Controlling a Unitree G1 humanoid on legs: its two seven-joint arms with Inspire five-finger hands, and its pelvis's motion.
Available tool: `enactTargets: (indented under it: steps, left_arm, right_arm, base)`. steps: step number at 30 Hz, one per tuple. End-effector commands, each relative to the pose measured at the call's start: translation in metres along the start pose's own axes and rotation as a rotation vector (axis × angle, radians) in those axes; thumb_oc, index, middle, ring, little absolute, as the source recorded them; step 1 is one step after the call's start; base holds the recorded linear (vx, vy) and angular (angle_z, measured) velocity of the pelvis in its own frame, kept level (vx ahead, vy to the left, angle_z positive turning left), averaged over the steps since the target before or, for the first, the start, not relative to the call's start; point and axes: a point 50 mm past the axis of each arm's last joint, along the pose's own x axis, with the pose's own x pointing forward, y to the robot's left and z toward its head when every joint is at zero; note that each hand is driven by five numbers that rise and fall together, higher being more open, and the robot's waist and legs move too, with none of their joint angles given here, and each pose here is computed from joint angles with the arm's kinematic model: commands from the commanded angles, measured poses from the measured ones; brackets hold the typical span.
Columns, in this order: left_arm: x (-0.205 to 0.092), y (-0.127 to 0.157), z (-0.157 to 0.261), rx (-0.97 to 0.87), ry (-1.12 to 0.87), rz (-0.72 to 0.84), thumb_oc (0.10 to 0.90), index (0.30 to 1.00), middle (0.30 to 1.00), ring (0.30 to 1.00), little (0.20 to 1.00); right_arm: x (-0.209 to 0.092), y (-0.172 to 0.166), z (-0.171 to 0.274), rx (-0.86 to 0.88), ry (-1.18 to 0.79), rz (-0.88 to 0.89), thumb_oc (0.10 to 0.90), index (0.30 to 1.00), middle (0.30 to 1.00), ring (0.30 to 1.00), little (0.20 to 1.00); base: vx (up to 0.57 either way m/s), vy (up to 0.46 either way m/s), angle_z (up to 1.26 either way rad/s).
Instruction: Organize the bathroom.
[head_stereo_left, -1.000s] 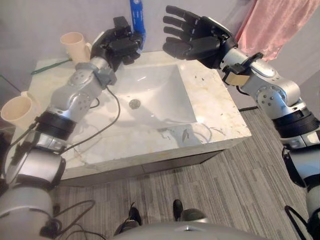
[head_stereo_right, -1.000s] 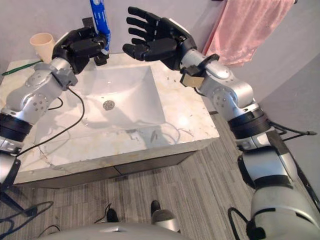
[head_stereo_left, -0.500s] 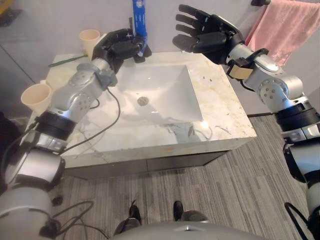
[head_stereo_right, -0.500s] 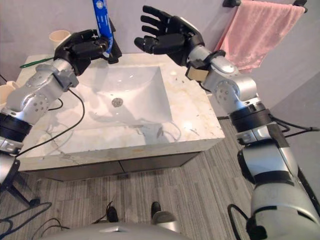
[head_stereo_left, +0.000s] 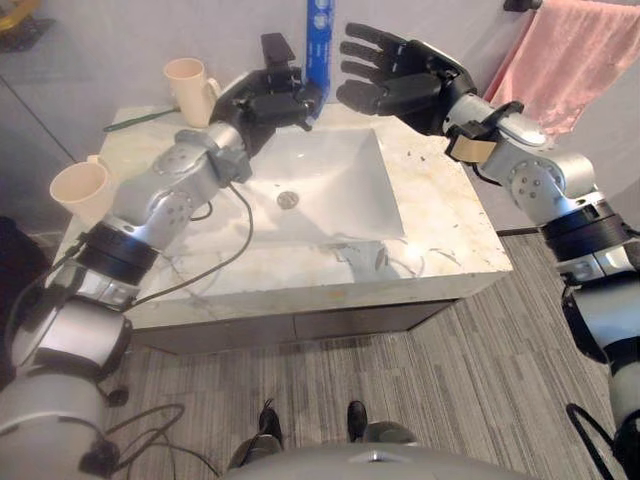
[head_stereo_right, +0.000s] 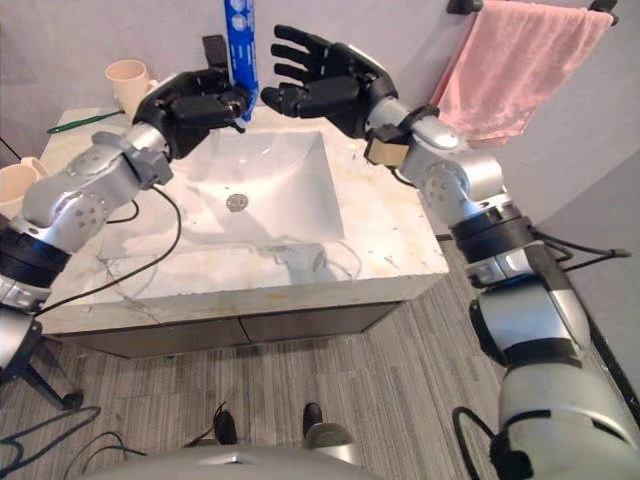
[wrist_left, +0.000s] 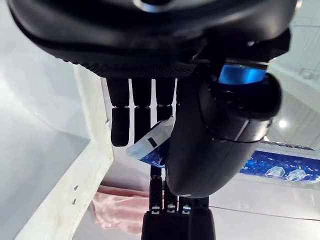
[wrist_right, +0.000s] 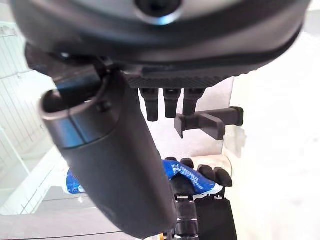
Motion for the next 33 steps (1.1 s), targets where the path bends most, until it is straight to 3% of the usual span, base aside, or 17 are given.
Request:
enactTargets:
  steps: [1,33]
  left_arm:
    - [0.007,-0.018,0.066,-0.016,-0.247,-0.085,0.4,0.3,0.3,0.3,0.3]
    - [0.002,-0.035,0.011,-0.071,-0.075,-0.162,0.4,0.3,0.3,0.3,0.3]
  right_arm:
    - [0.013,0.017,0.07,-0.097,-0.271,0.06,0.8,0.9,0.9,0.9,0.9]
    - [0.007,0.024,0.081,-0.133,-0.343,0.028,0.8,0.9,0.9,0.9,0.9]
  base:
    - [-0.02,0.002,0.04]
    - [0.0,0.001,0.01]
